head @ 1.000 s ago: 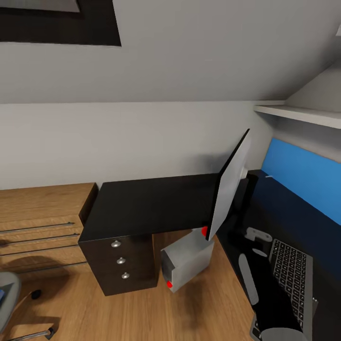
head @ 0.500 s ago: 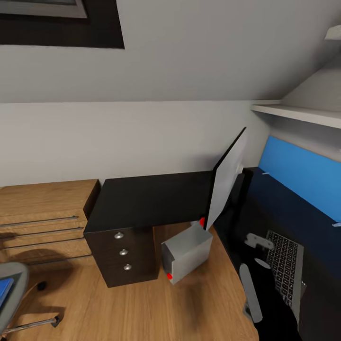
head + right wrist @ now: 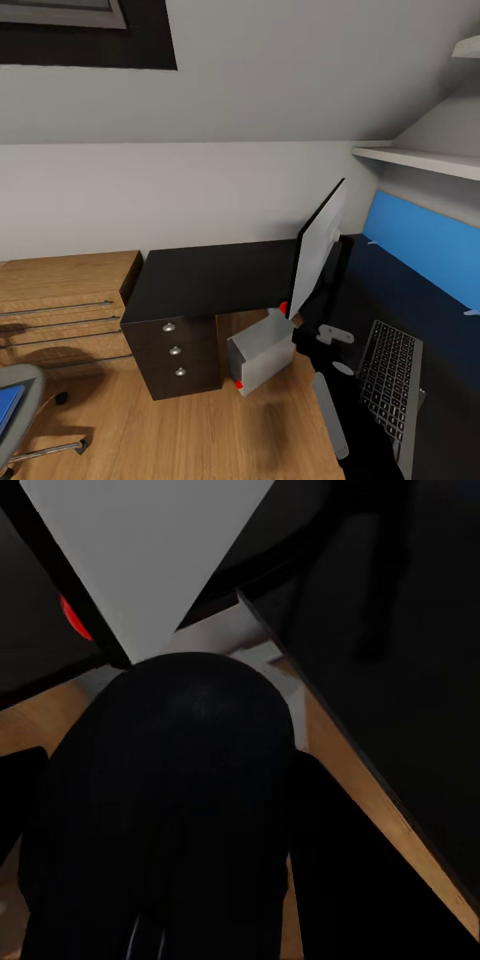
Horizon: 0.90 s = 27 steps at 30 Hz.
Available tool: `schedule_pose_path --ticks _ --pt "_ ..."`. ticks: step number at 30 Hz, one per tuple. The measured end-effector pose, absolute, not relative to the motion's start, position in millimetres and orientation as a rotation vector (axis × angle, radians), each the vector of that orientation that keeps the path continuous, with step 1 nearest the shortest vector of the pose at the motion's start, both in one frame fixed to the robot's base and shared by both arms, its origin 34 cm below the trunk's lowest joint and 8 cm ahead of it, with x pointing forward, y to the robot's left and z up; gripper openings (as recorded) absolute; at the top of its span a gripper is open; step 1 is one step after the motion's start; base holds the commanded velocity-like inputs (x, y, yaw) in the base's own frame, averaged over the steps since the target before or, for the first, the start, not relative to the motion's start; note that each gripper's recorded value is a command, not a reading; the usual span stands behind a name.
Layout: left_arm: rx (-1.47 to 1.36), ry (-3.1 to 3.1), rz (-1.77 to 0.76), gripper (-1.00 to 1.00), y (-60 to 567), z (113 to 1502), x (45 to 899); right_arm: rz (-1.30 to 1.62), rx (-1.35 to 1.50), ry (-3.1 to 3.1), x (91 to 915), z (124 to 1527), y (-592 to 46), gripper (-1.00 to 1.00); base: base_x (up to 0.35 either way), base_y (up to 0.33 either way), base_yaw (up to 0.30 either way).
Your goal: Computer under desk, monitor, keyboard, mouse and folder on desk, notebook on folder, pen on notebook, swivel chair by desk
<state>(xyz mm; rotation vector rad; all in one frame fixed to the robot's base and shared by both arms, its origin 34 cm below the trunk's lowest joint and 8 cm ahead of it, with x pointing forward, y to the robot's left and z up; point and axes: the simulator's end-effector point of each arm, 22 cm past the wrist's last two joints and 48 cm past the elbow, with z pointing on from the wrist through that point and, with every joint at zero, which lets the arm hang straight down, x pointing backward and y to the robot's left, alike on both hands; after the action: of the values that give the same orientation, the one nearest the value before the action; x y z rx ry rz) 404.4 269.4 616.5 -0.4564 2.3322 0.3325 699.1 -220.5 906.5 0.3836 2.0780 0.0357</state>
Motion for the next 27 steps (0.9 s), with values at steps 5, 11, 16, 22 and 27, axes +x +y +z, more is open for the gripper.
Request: schedule_pose_path --ticks 5,11,16,22,27 --pt "-0.457 2.332 0.333 1.0 269.2 616.5 404.4 0.047 0.379 2.084 697.6 904.6 -215.4 -1.0 0.0 0.0 0.0" --pt "-0.456 2.333 0.333 1.0 269.6 616.2 404.6 0.053 0.369 2.093 696.8 901.1 -210.3 -1.0 -0.239 0.06 0.0" --pt "-0.456 2.332 0.333 1.0 269.4 616.4 404.5 0.053 0.368 2.093 696.5 901.1 -210.3 -1.0 -0.212 0.043 0.0" --pt "-0.456 2.332 0.333 1.0 269.4 616.5 404.4 0.054 0.369 2.093 696.3 901.3 -210.1 -1.0 -0.015 0.003 0.0" --pt "-0.456 2.332 0.333 1.0 269.5 616.5 404.4 0.055 0.369 2.093 696.3 901.2 -210.1 -1.0 -0.001 0.0 0.0"
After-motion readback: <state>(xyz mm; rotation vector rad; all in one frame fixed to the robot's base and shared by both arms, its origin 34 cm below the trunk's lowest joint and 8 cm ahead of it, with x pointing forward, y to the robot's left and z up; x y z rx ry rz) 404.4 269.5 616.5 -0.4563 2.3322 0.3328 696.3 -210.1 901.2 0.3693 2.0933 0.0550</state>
